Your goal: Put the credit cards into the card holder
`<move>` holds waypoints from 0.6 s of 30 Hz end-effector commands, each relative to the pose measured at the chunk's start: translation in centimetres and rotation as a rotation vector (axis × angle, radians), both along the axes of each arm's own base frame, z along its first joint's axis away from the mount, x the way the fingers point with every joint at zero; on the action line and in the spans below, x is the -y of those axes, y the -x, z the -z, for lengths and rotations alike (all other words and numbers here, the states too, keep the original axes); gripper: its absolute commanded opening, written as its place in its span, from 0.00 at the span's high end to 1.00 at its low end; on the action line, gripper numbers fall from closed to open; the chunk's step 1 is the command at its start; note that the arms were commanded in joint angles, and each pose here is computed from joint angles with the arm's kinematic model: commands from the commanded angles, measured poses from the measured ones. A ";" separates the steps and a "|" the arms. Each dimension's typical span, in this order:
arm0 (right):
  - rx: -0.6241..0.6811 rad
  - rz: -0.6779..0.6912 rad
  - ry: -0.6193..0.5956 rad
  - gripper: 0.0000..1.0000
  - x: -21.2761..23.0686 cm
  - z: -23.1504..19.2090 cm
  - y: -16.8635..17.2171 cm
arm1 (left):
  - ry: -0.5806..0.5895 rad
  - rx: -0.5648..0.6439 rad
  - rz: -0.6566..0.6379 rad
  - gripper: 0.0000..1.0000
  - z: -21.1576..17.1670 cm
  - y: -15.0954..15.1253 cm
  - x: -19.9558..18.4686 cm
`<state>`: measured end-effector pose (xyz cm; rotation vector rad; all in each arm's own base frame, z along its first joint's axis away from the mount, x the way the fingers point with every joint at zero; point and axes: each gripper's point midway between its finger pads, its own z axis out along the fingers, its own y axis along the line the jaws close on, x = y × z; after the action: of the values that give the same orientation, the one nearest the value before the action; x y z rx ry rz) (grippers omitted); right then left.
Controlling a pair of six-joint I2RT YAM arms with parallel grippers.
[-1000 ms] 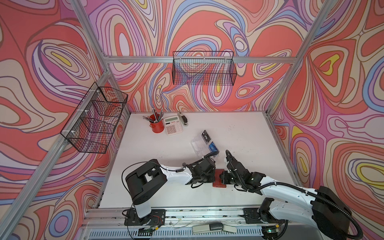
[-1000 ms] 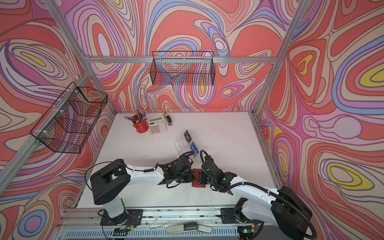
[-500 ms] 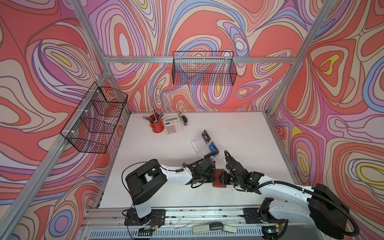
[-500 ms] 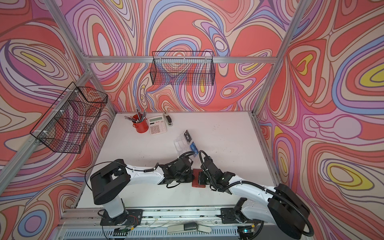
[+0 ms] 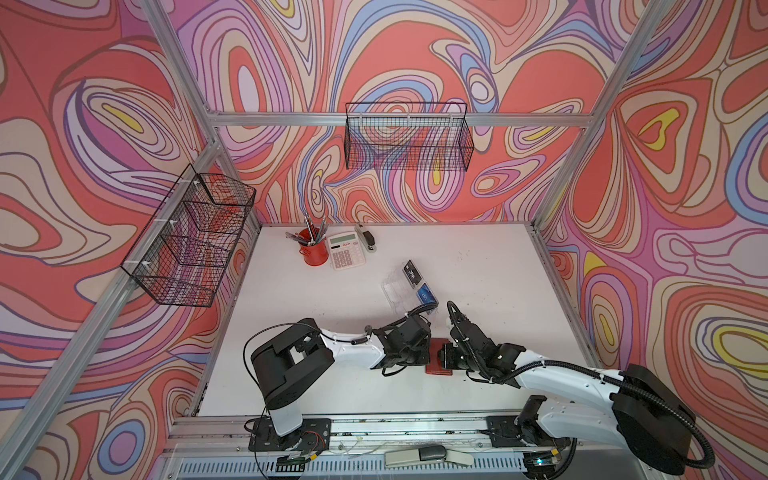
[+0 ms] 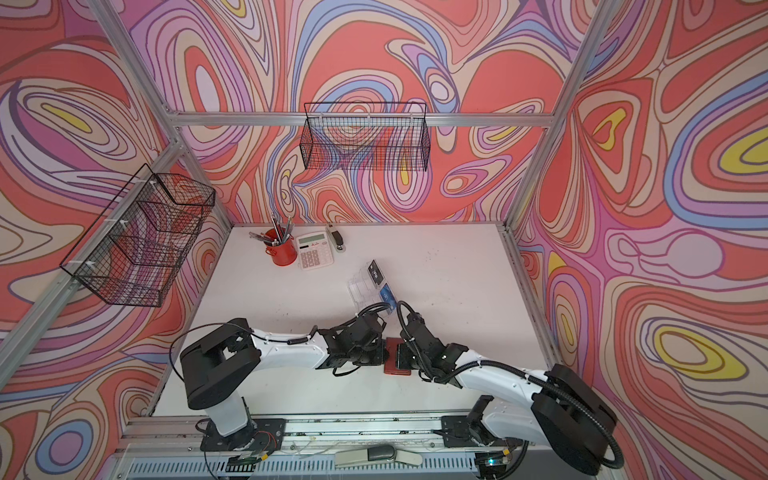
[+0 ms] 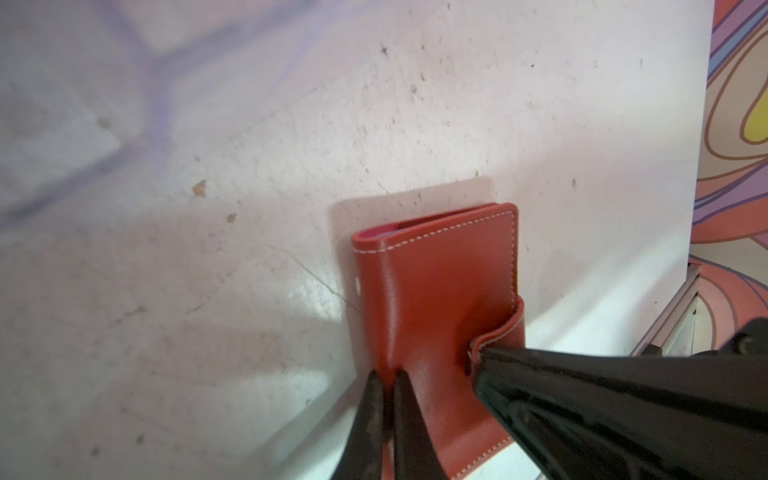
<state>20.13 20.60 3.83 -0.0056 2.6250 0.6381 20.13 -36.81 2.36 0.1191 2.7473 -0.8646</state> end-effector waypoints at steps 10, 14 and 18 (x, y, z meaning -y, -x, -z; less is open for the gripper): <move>-0.168 0.096 0.105 1.00 3.8 6.0 3.5 | -0.178 -0.084 0.008 0.92 4.6 2.2 -3.8; -0.225 0.134 0.125 1.00 4.9 7.9 4.7 | -0.173 -0.082 0.005 0.92 4.7 2.2 -3.8; -0.252 0.155 0.120 1.00 5.3 8.5 5.4 | -0.170 -0.081 0.005 0.92 4.7 2.3 -3.9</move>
<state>20.34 21.26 2.33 0.1464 2.5693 0.7732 20.11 -36.75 2.33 0.1185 2.7406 -0.8713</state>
